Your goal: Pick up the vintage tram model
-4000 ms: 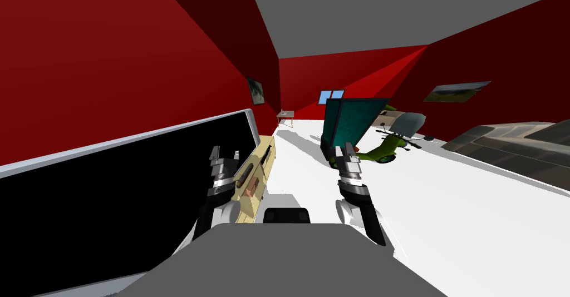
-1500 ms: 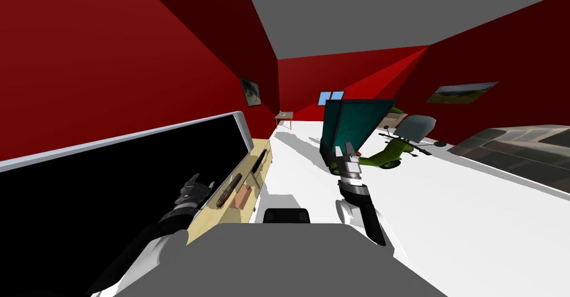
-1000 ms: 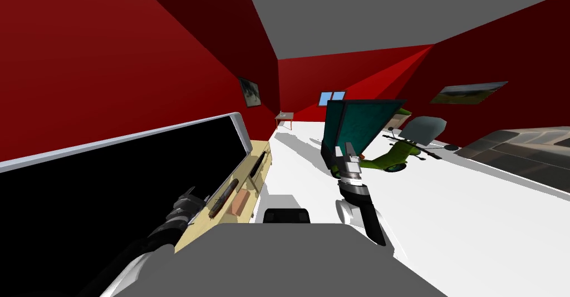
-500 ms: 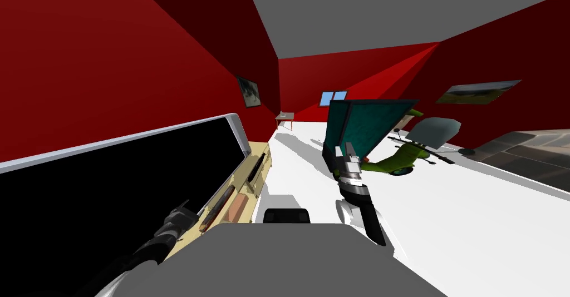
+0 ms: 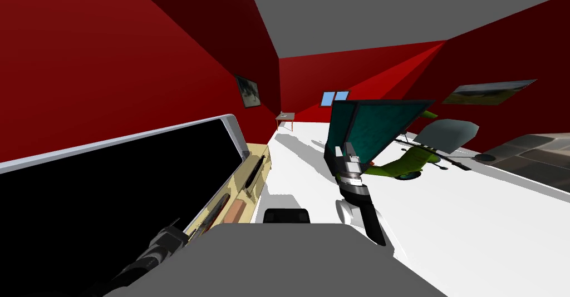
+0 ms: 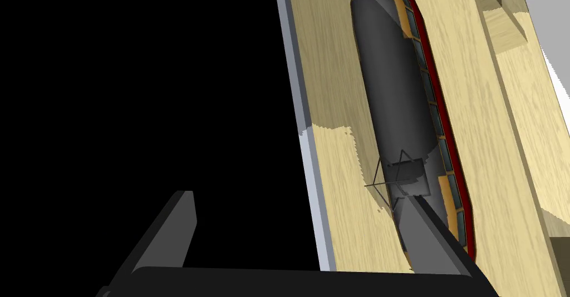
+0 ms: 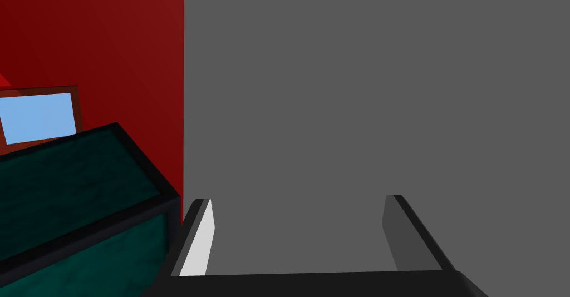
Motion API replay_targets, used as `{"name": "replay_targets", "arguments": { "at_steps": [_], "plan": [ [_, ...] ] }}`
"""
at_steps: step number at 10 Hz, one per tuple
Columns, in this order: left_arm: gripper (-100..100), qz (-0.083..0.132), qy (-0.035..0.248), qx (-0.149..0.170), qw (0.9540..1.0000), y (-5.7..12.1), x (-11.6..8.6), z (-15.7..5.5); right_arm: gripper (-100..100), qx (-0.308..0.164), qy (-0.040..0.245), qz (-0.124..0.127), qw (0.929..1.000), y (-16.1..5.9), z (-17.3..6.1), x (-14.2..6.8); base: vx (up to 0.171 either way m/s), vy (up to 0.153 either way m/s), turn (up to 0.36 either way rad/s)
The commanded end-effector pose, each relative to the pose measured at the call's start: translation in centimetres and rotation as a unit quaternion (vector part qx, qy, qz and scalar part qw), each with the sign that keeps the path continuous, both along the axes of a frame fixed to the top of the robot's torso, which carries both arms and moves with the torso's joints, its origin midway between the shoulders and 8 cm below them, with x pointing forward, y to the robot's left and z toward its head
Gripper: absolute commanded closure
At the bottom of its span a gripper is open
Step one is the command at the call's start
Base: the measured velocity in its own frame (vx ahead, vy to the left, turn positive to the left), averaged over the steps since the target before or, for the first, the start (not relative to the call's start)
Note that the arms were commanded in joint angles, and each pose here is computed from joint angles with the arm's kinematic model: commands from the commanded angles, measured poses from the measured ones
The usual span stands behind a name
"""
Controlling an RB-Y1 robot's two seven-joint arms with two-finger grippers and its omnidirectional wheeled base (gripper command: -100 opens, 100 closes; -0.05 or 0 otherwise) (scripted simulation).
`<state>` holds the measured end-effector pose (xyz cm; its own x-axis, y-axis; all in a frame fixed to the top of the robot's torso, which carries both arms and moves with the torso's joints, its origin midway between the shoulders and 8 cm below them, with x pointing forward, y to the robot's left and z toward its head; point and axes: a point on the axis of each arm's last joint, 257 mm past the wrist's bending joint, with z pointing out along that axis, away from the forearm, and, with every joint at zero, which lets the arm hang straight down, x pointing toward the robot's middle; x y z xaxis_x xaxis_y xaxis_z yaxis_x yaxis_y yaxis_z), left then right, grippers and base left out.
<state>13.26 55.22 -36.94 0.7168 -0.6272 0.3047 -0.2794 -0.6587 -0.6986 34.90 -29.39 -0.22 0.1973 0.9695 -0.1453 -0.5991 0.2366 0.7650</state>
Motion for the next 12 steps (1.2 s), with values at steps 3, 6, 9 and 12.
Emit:
{"name": "replay_targets", "arguments": {
  "at_steps": [3, 6, 9, 12],
  "plan": [
    [-100, 0.017, 0.043, -0.046, 0.9979, -0.6, -4.1, -2.7, 0, 0.0, 0.0, 0.0, 1.0, 0.0, 0.0, 0.0, 0.123, 0.003, 0.015],
    [-100, 0.041, 0.086, -0.092, 0.9912, -1.0, -9.0, -5.0, 0, 0.0, 0.0, 0.0, 1.0, 0.0, 0.0, 0.0, 0.157, 0.013, 0.019],
    [-100, 0.05, 0.112, -0.119, 0.9853, -1.7, -11.6, -6.1, 0, 0.0, 0.0, 0.0, 1.0, 0.0, 0.0, 0.0, 0.132, 0.031, 0.012],
    [-100, 0.069, 0.152, -0.161, 0.9726, -2.9, -16.2, -7.7, 0, 0.0, 0.0, 0.0, 1.0, 0.0, 0.0, 0.0, 0.188, 0.048, 0.015]
  ]
}}
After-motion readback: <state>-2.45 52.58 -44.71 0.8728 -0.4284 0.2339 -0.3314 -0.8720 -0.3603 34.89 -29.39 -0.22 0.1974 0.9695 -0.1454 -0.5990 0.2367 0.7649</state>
